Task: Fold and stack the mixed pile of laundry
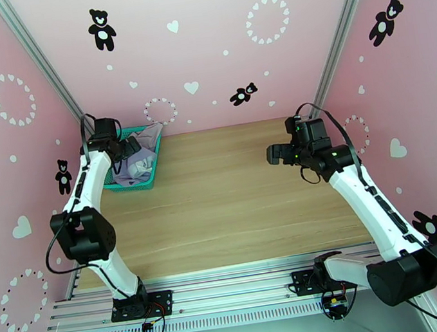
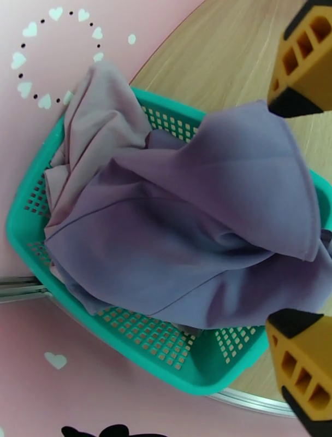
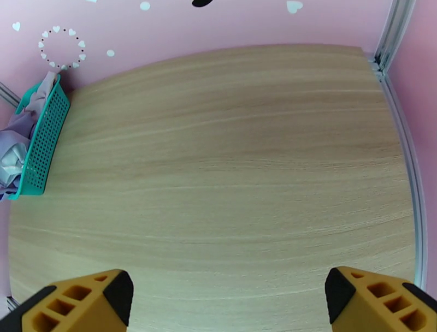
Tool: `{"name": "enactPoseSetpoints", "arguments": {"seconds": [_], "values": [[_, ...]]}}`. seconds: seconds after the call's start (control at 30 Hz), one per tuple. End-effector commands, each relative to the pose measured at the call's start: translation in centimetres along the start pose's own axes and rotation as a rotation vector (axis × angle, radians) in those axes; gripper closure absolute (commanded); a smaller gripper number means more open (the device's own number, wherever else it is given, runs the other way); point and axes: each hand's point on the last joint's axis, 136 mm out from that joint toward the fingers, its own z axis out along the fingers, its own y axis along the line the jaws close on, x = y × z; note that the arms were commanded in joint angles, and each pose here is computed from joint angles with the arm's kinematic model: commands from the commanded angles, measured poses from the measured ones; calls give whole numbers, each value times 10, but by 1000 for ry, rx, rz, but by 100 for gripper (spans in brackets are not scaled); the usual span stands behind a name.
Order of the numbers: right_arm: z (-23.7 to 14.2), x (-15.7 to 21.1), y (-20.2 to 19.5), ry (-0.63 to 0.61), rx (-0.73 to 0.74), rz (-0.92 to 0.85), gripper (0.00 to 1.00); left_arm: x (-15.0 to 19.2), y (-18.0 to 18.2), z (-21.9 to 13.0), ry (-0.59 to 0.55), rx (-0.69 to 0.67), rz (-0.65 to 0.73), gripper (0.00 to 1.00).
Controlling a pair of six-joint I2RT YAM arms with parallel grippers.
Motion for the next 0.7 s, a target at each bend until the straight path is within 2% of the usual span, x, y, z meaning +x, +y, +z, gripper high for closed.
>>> {"name": "enactPoseSetpoints", "arguments": {"seconds": [0.0,0.23,0.3,0.33,0.37,0.4,0.43,0.53,0.67], "values": [[1,-1,5,28,-13,7,1,13,-13,18,111,65,11,1],[8,-1,5,50,-5,-13,1,21,-30,57,161,145,-14,4],[10,0,5,56,0,-16,1,22,-32,65,173,147,-10,25],[10,1,4,57,1,-18,1,22,-32,67,175,144,-9,46],[10,0,4,58,3,-18,1,21,-31,67,174,141,-11,77],[9,0,5,55,-1,-20,1,19,-31,66,169,138,-12,95],[8,0,5,57,-2,-20,1,16,-32,63,156,140,-15,100],[2,-3,7,43,-10,-21,1,0,-36,38,85,160,-12,100],[-8,-7,13,22,-35,-23,1,-32,-45,-21,-34,208,-2,100]]}}
